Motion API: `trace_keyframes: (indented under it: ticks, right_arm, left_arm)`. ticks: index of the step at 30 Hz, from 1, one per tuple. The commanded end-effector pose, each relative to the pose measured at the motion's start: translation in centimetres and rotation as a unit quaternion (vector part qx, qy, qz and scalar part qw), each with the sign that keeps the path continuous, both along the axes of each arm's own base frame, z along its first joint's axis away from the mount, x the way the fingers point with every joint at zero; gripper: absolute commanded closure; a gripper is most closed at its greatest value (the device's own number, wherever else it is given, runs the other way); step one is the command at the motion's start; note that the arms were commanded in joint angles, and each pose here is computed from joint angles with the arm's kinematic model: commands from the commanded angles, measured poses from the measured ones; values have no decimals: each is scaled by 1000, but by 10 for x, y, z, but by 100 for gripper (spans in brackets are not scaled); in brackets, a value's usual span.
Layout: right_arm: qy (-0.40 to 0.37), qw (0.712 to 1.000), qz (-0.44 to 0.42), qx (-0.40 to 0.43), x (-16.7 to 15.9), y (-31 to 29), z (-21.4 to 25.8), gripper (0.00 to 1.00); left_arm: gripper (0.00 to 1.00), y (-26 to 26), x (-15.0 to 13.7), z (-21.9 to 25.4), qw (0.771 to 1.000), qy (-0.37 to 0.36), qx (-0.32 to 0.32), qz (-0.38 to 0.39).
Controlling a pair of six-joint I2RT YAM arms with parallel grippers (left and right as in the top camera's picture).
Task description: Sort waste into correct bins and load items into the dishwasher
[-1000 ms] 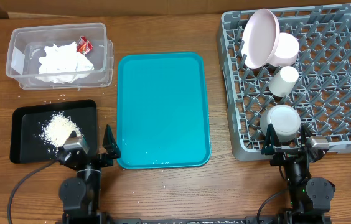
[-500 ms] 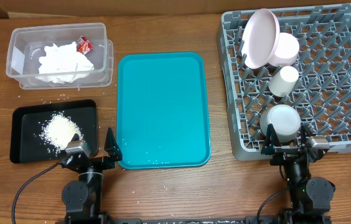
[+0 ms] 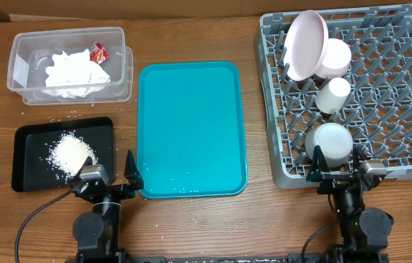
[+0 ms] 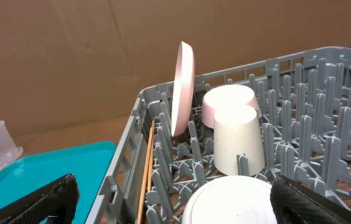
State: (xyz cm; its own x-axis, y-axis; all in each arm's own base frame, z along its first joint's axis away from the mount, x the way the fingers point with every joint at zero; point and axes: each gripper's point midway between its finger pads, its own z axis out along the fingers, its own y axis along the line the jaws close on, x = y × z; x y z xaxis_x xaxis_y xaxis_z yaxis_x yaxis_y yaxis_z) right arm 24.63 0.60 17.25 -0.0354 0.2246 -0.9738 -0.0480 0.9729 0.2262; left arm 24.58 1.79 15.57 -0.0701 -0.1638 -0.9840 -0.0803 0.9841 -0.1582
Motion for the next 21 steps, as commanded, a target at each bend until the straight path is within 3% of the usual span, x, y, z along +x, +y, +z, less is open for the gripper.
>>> trace_keyframes:
  ticks: [1, 21]
  right_arm:
    - [-4, 1000, -3, -2, 0, -2, -1, 0]
    - [-4, 1000, -3, -2, 0, -2, -1, 0]
  left_arm:
    - [0, -2, 0, 0, 996, 3, 86, -10]
    - [0, -2, 0, 0, 996, 3, 88, -12]
